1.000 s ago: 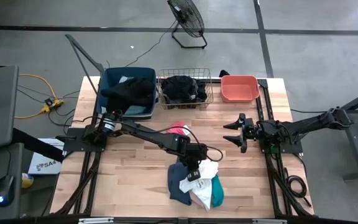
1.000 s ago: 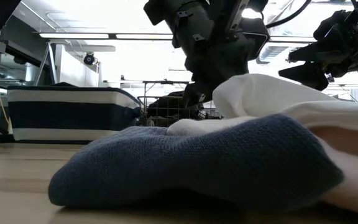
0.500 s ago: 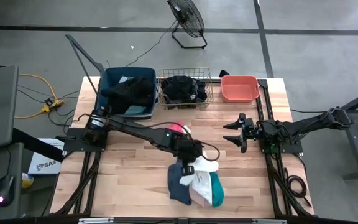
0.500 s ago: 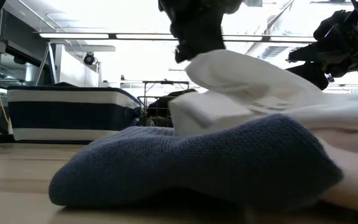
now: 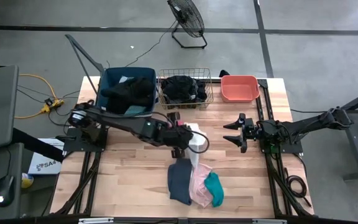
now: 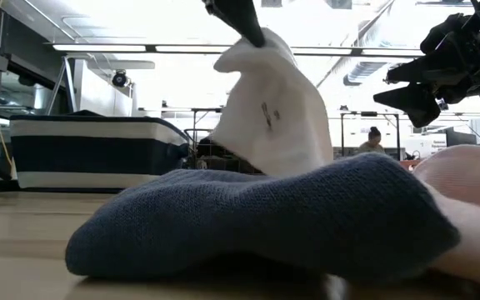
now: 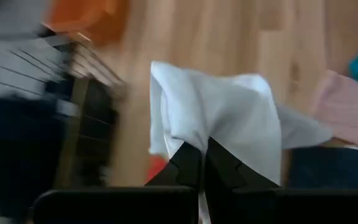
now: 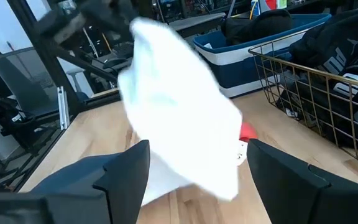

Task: Pick & Place Cloths
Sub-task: Put the white underwear into the wire basket

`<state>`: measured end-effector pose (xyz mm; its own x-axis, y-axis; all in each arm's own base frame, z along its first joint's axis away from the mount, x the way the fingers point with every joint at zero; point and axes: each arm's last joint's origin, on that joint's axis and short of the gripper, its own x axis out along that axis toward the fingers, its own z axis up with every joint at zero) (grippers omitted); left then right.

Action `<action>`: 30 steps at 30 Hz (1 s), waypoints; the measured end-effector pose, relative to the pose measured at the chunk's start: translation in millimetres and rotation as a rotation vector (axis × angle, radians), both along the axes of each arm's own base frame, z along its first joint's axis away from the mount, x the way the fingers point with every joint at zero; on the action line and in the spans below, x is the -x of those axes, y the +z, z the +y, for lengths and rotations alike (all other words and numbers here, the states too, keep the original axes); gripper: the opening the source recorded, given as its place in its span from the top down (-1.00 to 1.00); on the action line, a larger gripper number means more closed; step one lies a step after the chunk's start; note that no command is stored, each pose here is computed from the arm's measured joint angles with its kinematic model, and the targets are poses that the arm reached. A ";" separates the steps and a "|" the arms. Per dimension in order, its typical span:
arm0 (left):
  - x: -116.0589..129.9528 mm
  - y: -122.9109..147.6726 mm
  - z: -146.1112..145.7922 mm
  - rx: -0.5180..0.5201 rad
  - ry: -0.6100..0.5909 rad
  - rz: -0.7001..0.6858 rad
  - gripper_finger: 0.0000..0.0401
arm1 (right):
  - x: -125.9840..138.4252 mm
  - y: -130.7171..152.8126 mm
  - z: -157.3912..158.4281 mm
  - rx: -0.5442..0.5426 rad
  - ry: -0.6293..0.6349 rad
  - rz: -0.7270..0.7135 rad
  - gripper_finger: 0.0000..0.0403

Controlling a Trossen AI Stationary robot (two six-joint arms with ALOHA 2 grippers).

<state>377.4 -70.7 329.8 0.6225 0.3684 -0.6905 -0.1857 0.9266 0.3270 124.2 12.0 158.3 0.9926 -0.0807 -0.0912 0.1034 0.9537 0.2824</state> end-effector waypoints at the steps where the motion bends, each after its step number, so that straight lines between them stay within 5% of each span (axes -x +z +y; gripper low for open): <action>1: 2.7 4.9 2.0 -0.041 0.002 -0.009 1.00 | 0.0 0.0 0.0 0.000 -0.001 0.000 -0.29; 11: 14.5 32.7 30.2 -0.482 0.134 0.013 1.00 | 0.0 -0.1 0.0 0.000 0.000 0.000 -0.29; 30: -1.1 66.0 129.3 -0.744 0.359 -0.019 1.00 | 0.0 0.0 0.0 0.000 0.000 0.000 -0.29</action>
